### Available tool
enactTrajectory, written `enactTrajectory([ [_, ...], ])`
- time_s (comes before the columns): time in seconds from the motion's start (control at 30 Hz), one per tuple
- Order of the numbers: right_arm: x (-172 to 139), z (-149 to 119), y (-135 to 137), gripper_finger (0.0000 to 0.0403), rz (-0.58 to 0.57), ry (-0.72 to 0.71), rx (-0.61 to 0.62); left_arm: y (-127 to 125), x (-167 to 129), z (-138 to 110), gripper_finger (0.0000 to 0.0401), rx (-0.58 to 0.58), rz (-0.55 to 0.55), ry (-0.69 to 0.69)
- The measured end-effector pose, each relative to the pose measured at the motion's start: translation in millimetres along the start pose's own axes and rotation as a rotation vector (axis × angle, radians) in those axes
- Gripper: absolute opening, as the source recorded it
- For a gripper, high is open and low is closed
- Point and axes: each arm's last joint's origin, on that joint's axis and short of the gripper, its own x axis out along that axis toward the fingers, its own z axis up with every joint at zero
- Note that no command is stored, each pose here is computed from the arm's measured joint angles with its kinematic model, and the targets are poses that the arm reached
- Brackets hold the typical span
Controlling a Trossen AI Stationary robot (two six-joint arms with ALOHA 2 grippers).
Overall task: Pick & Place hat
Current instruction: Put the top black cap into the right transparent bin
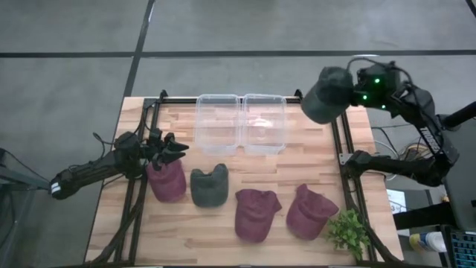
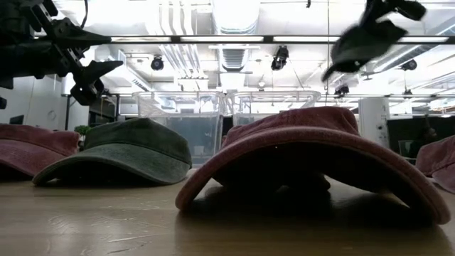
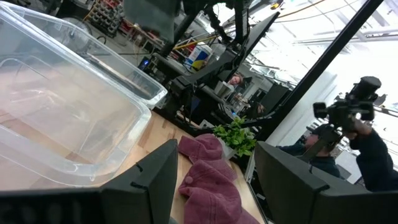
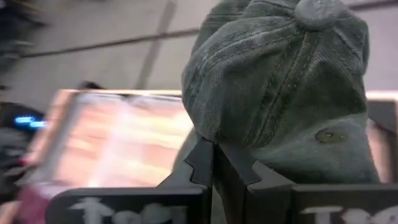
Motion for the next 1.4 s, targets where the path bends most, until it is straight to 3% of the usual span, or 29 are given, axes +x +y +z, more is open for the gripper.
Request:
enactTrajectory([
  [0.2,0.1,18.8,21.6,0.0008,0.255,-0.038,-0.039,0.1,0.0,-0.1,0.0207,0.0,0.0,0.0],
  [0.43,28.8,33.8,45.0,0.0008,0.468,0.004,-0.083,0.0,0.0,0.0,0.0206,0.0,0.0,0.0],
  [0.87,102.6,29.3,83.5,0.0008,0.847,0.314,-0.307,0.0,0.0,0.0,0.0206,0.0,0.0,0.0],
  [1.13,125.7,23.0,90.6,0.0008,0.958,0.383,-0.416,0.0,0.0,0.0,0.0206,0.0,0.0,0.0],
  [1.4,130.8,23.0,93.4,0.0008,0.976,0.376,-0.432,0.0,0.0,0.0,0.0207,0.0,0.0,0.0],
])
